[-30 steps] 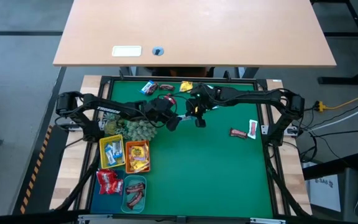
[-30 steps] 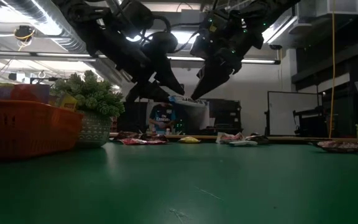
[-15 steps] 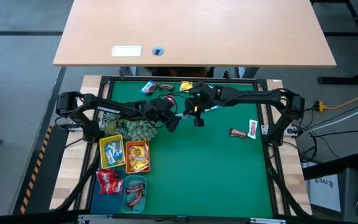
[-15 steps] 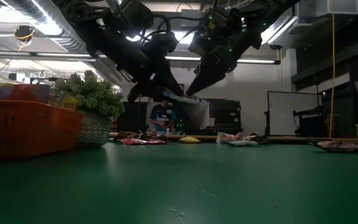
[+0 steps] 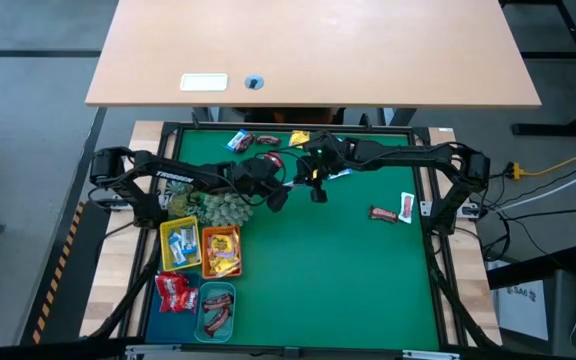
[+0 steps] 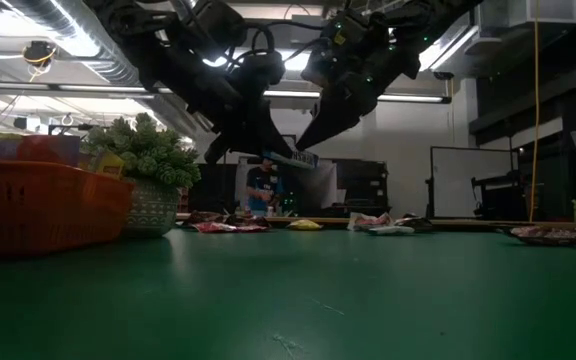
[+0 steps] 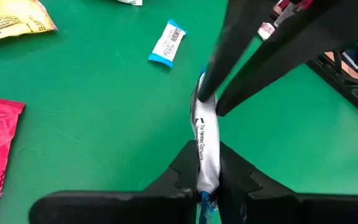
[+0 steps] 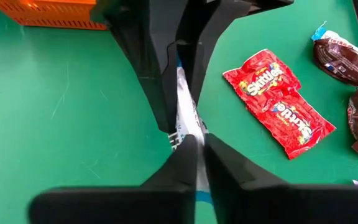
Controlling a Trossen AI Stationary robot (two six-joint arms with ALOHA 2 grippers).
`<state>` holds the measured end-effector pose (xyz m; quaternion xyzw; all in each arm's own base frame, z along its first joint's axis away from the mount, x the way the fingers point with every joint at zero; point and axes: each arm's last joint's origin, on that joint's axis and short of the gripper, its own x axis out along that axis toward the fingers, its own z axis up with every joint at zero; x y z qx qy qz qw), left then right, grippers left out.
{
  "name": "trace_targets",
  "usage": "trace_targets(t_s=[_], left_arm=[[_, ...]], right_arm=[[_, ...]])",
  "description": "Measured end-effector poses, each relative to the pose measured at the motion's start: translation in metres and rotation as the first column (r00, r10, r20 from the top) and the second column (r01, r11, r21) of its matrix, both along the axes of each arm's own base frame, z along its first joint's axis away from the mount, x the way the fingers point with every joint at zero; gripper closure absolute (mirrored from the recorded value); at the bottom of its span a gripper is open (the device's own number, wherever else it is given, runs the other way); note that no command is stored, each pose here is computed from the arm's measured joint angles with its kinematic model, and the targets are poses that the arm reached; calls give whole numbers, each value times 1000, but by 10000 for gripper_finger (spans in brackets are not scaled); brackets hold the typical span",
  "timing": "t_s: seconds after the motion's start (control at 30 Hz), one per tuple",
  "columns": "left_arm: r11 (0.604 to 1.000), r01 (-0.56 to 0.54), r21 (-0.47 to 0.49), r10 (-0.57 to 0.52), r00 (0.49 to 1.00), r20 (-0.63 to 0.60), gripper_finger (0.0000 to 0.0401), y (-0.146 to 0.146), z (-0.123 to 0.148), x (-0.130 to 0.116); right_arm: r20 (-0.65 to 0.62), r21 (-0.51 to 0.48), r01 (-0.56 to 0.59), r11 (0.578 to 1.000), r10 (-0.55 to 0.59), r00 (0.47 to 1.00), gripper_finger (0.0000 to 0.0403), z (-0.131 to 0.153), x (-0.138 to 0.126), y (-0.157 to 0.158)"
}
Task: Sort candy
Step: Put the white chocolate into the yellow basket
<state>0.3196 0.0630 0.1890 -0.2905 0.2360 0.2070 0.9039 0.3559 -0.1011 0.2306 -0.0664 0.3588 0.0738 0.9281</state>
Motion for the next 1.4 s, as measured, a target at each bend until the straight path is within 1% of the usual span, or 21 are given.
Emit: trace_targets(t_s=[0.13, 0.3, 0.43, 0.57, 0.73, 0.93, 1.03, 1.13, 1.27, 1.4], left_arm=[[1000, 1, 1, -1, 1000, 0, 365, 0, 0, 0], [1000, 2, 4, -2, 1000, -1, 372, 0, 0, 0], [995, 47, 83, -44, 998, -36, 375, 0, -1, 0], [991, 70, 110, -65, 997, -49, 373, -2, 0, -1], [992, 84, 96, -78, 995, -64, 374, -4, 5, -6], [988, 146, 47, -140, 984, -112, 373, -11, 17, -20], [987, 160, 29, -156, 981, -119, 374, -12, 25, -28], [978, 206, -8, -206, 972, -117, 374, -16, 34, -37], [971, 236, -44, -239, 963, -126, 372, -19, 45, -51], [952, 285, -113, -300, 941, -154, 374, -25, 55, -70]], right_arm=[[-4, -17, 18, 1000, -18, 1000, 305, 0, 0, -1], [-16, -62, 64, 996, -65, 998, 243, 0, 0, -3], [-29, -116, 117, 986, -121, 992, 218, -1, -1, -5], [-41, -149, 148, 978, -155, 987, 213, -1, -1, -5], [-43, -153, 151, 977, -159, 986, 212, -1, -2, -5], [-59, -221, 216, 951, -235, 970, 212, -2, -4, -11], [-85, -264, 245, 933, -275, 958, 212, -3, -5, -11], [-104, -304, 270, 914, -313, 944, 212, -4, -7, -12], [-141, -308, 265, 914, -319, 937, 212, -7, -10, -12], [-177, -294, 244, 924, -303, 936, 212, -9, -12, -10]])
